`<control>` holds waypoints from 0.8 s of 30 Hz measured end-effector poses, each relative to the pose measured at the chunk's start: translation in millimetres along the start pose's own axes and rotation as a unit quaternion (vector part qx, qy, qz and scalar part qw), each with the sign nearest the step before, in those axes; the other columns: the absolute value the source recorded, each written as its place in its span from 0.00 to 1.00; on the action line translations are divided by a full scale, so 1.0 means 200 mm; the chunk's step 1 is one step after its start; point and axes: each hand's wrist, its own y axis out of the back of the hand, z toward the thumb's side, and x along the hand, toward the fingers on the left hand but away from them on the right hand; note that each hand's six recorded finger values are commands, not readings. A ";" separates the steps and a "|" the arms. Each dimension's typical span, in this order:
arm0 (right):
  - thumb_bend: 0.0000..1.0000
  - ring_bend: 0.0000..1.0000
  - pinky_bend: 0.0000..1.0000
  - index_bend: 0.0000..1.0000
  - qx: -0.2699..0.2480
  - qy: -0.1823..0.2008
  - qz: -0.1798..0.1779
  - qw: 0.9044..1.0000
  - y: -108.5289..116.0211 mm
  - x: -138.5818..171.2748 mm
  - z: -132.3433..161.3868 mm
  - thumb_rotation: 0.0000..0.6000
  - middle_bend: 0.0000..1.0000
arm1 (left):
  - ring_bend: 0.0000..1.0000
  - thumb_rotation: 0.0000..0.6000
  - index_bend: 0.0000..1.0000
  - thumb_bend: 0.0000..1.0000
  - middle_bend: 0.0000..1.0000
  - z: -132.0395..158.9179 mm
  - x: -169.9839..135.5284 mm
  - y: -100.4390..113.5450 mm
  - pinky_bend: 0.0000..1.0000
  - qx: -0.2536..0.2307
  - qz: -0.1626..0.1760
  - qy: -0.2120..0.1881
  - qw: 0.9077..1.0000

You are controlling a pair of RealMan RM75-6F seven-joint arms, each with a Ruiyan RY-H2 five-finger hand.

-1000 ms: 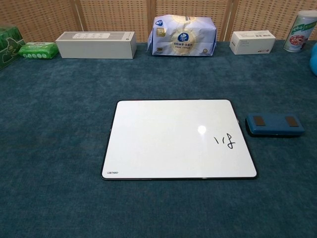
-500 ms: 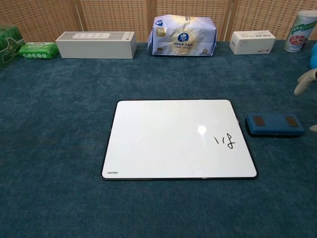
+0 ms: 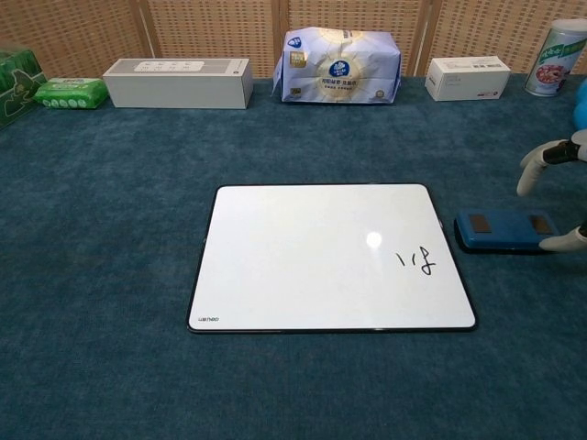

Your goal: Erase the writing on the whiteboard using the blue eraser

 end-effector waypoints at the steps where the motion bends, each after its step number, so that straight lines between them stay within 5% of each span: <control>1: 0.16 0.00 0.12 0.35 0.000 -0.001 0.002 1.000 -0.01 -0.01 0.00 0.94 0.16 | 0.12 1.00 0.26 0.43 0.22 0.00 0.00 0.00 0.00 0.000 0.002 0.000 1.000; 8: 0.16 0.00 0.12 0.36 0.006 -0.001 0.012 1.000 -0.03 -0.06 0.03 0.94 0.16 | 0.12 1.00 0.26 0.43 0.22 0.01 0.02 0.08 0.00 0.003 0.027 -0.008 1.000; 24: 0.16 0.00 0.12 0.29 0.016 -0.013 0.024 0.999 -0.07 -0.12 0.01 0.93 0.16 | 0.12 1.00 0.26 0.43 0.22 0.01 0.01 0.07 0.00 0.002 0.026 -0.007 1.000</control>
